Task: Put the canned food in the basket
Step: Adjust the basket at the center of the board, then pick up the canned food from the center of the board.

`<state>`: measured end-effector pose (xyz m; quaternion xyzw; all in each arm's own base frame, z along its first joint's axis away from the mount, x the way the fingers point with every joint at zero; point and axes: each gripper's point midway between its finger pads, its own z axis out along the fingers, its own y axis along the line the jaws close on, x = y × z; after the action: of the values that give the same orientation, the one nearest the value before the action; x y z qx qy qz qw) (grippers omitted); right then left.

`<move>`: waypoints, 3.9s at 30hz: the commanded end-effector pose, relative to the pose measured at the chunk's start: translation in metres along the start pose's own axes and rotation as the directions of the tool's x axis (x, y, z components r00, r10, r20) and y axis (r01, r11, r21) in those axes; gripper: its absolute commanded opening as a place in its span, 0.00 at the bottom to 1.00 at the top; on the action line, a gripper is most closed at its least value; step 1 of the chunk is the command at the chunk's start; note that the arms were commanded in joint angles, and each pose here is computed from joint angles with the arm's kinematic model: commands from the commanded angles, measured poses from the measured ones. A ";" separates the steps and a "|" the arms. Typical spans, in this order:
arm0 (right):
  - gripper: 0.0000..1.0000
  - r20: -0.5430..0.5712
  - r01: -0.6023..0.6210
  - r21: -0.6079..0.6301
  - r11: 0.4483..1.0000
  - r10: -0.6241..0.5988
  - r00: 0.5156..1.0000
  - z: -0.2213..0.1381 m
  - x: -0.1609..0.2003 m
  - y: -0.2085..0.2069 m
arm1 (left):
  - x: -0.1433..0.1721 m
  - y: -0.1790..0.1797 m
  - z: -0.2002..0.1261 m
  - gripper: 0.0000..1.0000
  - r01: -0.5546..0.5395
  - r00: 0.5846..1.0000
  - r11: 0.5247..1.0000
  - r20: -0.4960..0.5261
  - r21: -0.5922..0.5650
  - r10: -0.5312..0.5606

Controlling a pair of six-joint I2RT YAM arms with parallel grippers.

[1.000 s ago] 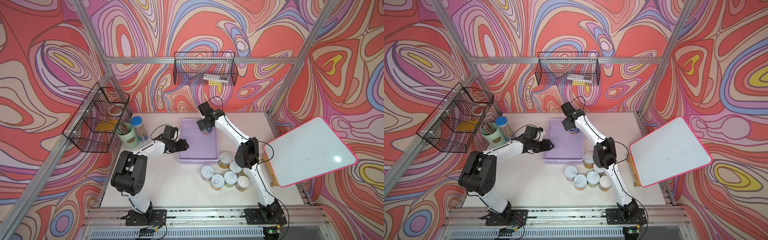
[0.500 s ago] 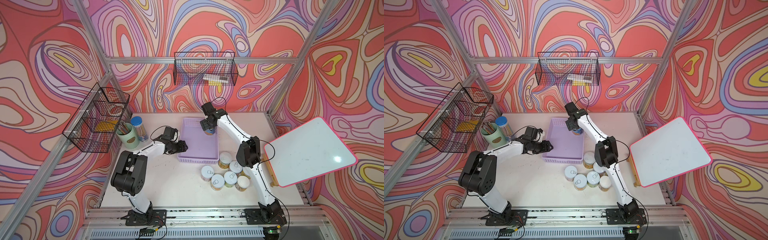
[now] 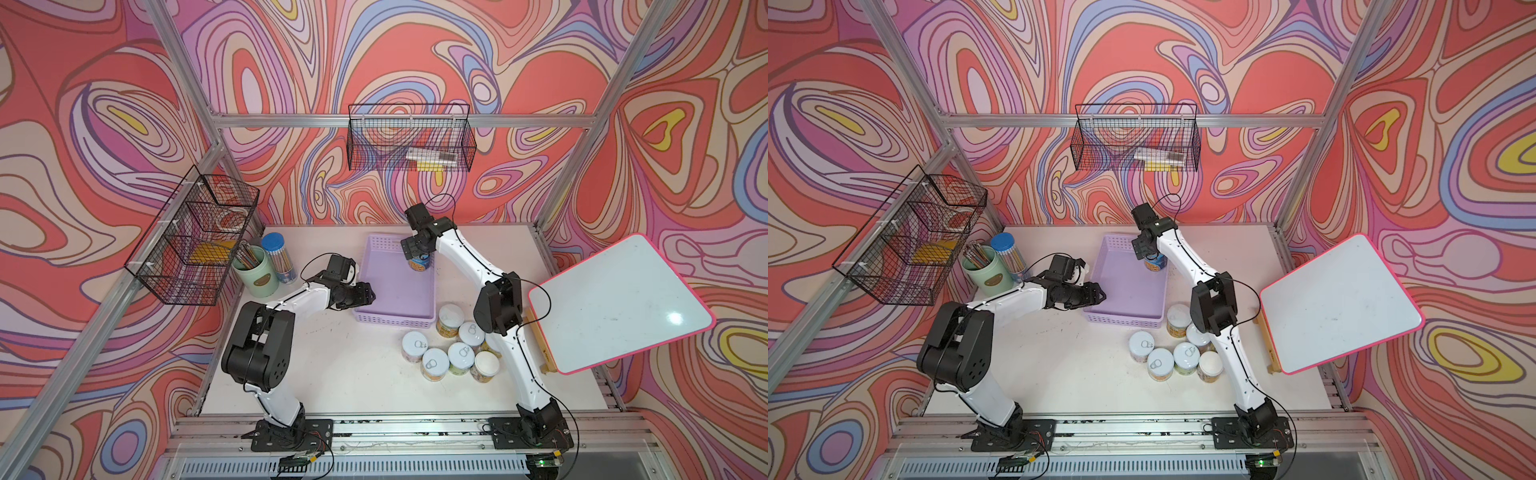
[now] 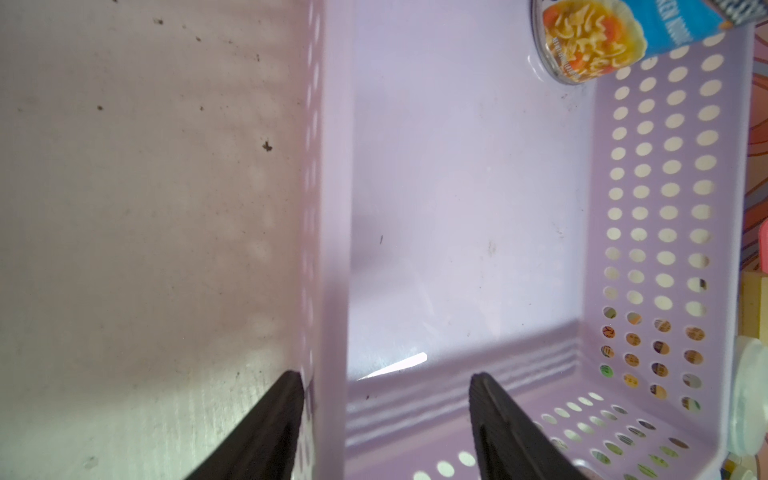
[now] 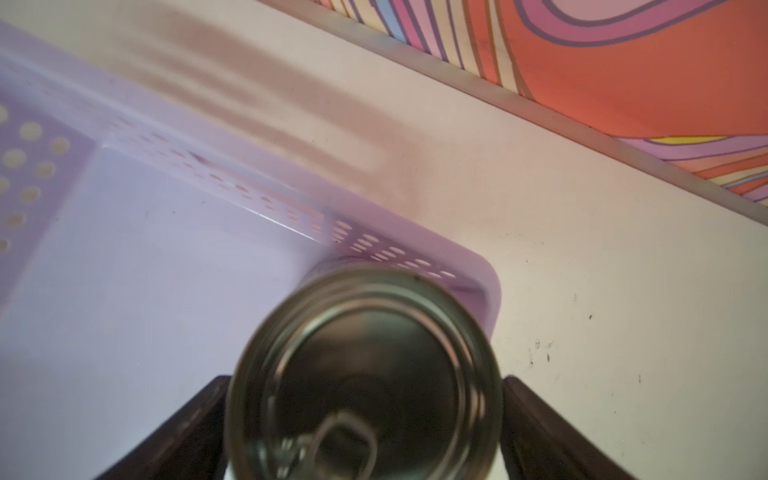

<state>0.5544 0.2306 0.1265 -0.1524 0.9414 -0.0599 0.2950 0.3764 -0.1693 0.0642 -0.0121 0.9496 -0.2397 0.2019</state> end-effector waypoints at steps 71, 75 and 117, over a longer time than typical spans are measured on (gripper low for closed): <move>0.96 -0.235 -0.094 -0.150 0.984 0.057 0.970 -0.146 0.243 -0.005 | 0.100 -0.183 -0.097 0.99 -0.339 0.908 0.930 0.310 0.144 0.283; 0.96 -0.253 -0.051 -0.160 0.986 0.009 0.967 -0.132 0.245 0.001 | 0.095 -0.171 -0.102 0.99 -0.321 0.901 0.942 0.339 0.098 0.272; 0.93 -0.197 0.080 -0.269 0.960 -0.136 0.971 -0.100 0.212 0.011 | 0.079 -0.159 -0.104 0.98 -0.234 0.938 0.951 0.302 0.200 0.167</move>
<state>0.3155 0.1636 0.0843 -0.2418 0.9597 0.0095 0.1429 0.2485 -0.2666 0.1798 0.0696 0.8790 -0.3127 0.3532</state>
